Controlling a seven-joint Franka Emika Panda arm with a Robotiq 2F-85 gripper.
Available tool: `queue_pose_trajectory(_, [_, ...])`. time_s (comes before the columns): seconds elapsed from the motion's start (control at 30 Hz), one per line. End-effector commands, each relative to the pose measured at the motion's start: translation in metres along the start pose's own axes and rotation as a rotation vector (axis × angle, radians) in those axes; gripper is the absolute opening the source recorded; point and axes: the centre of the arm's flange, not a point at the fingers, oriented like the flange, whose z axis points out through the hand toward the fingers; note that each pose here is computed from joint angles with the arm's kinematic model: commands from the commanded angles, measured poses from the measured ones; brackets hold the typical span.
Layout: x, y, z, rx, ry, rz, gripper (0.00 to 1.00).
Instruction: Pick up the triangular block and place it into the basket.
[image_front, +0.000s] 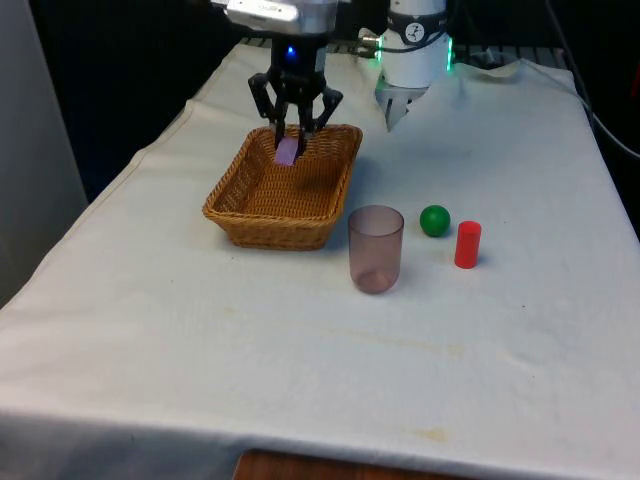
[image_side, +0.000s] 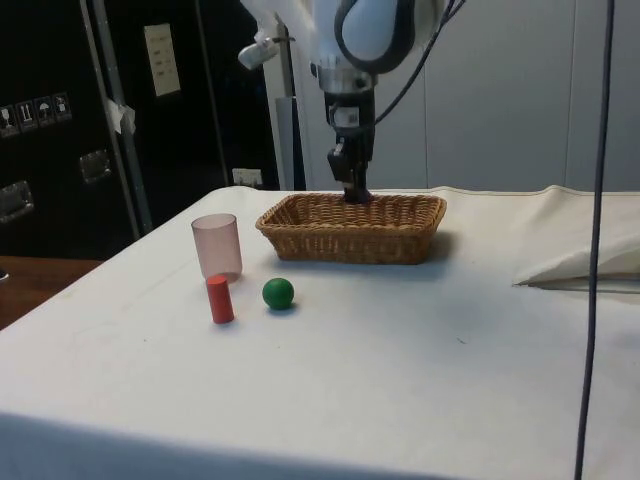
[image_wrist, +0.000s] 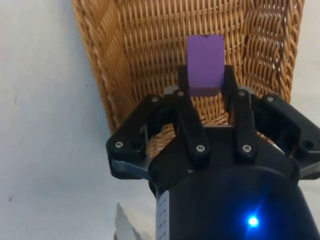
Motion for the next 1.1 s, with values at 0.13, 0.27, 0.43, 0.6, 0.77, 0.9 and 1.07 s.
queue_pose_trajectory(0.13, [-0.001,0.0,0.01,0.015,0.027,0.007,0.33])
queue_pose_trajectory(0.27, [-0.001,-0.001,0.017,0.016,0.035,0.01,0.33])
queue_pose_trajectory(0.43, [-0.002,-0.001,0.027,0.01,0.033,0.014,0.33])
queue_pose_trajectory(0.6, [-0.002,0.0,0.036,-0.01,0.021,0.013,0.33])
queue_pose_trajectory(0.77, [-0.002,-0.002,0.041,-0.004,0.026,0.016,0.34])
queue_pose_trajectory(0.9, [-0.003,-0.001,0.044,-0.018,0.016,0.013,0.56])
queue_pose_trajectory(1.07, [-0.002,-0.003,0.044,-0.007,0.023,0.015,0.75])
